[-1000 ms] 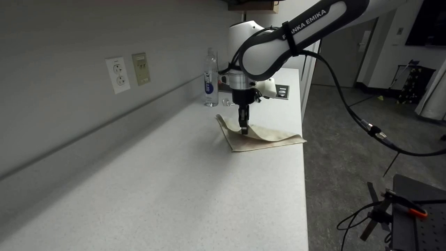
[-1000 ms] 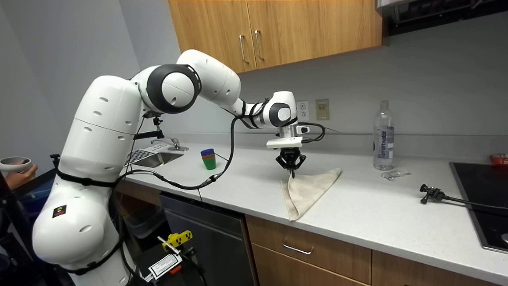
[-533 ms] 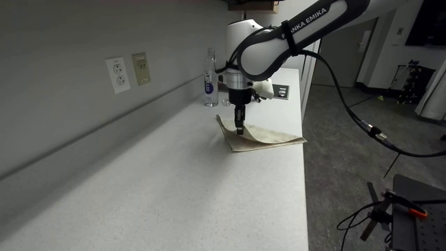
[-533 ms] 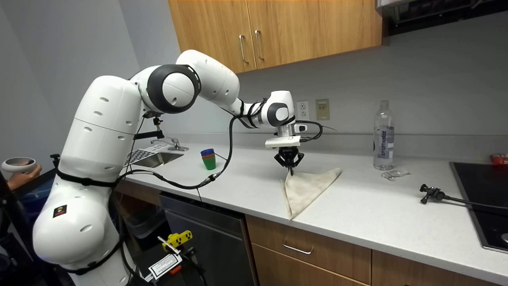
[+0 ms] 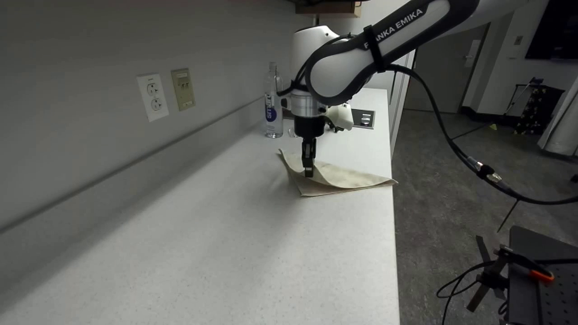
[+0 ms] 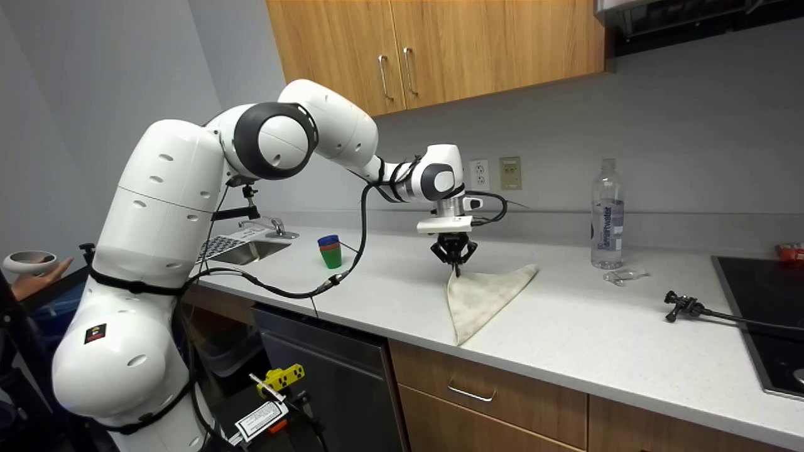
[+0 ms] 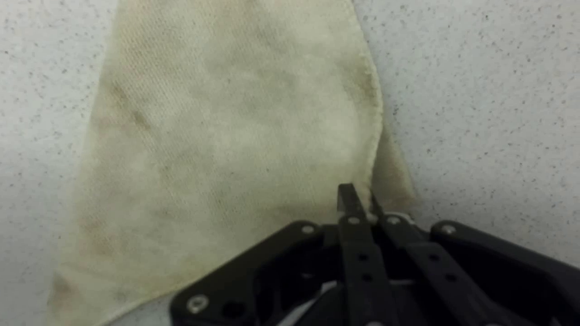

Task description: Fold the cloth diagonally

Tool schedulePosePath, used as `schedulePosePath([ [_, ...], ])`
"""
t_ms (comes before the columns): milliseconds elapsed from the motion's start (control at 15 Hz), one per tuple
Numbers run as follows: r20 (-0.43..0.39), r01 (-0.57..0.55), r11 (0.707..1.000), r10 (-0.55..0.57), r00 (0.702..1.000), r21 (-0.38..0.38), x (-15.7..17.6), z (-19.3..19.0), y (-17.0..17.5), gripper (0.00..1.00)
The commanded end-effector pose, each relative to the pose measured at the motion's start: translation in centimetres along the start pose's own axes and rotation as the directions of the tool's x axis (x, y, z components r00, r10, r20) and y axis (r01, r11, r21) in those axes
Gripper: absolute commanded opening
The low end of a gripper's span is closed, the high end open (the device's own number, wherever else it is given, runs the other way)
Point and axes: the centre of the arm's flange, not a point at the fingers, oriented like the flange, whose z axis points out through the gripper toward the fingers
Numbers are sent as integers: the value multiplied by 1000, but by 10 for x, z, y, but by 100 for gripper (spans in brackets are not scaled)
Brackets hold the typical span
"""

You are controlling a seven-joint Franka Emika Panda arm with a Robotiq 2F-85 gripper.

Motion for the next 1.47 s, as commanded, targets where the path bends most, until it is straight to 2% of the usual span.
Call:
schedulePosePath([
  [0,3,23,1000,-23,1000,6,-4,1,-6,28],
  [333,21,13,1000,-12,1000,-15,-11,-4,-6,65],
  [600,64,-11,999,13,998,-30,-34,-6,0,95],
  [667,81,-15,999,18,997,-35,-41,-6,2,99],
  [1000,158,-35,998,42,987,-50,-93,-7,8,100],
  [1200,182,-59,997,67,981,-51,-122,-5,11,100],
  [1400,172,-89,995,97,980,-56,-147,3,18,100],
])
